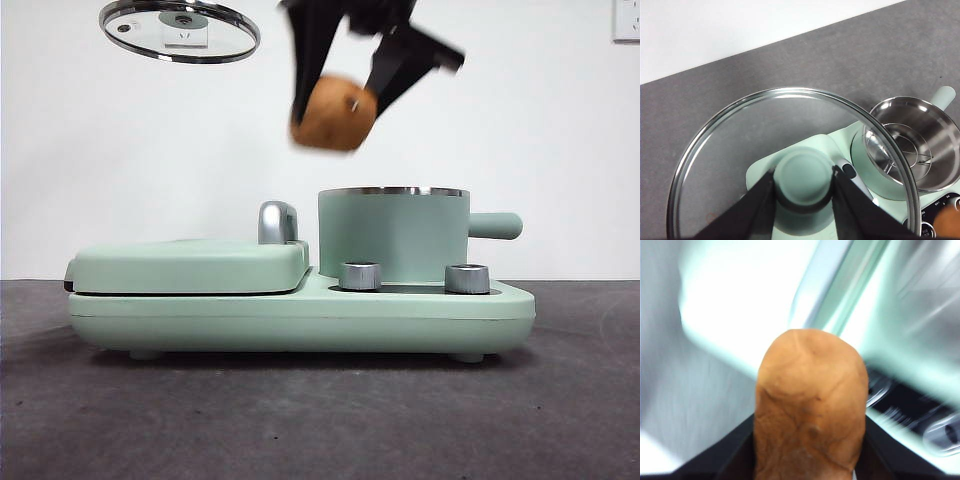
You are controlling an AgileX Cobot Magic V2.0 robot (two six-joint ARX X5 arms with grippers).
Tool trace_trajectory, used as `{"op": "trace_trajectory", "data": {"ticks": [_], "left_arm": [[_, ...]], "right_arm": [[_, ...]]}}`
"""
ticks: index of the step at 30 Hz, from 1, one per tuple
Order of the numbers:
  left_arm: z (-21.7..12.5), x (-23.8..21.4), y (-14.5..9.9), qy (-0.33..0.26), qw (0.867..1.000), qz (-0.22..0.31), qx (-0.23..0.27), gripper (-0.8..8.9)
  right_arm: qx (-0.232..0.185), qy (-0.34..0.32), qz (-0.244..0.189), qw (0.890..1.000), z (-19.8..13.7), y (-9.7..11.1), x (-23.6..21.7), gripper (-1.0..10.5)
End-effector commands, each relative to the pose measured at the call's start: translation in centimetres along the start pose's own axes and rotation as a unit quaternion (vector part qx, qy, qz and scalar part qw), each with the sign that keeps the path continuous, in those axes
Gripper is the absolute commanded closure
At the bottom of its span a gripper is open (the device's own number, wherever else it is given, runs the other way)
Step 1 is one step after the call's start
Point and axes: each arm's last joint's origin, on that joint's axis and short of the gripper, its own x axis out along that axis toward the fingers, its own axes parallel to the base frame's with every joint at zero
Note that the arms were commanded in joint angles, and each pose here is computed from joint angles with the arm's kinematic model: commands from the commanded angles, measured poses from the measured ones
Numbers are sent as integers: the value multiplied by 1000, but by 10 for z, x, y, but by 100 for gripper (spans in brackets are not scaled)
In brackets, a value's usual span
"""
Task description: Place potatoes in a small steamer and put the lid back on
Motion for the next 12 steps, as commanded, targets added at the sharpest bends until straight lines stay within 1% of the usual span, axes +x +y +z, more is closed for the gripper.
{"op": "trace_trajectory", "data": {"ticks": [1, 4, 7, 12], "left_arm": [[8, -4, -1, -24, 1000, 0, 5, 796], [8, -4, -1, -24, 1000, 0, 5, 796], [8, -4, -1, -24, 1000, 0, 6, 796], [8, -4, -1, -23, 1000, 0, 8, 796]], "right_arm": [[-11, -18, -11, 1000, 24, -15, -3, 838], [-3, -28, -24, 999, 44, -34, -3, 838], [2, -26, -38, 999, 61, -53, 8, 838], [22, -2, -54, 998, 78, -82, 42, 838]]}}
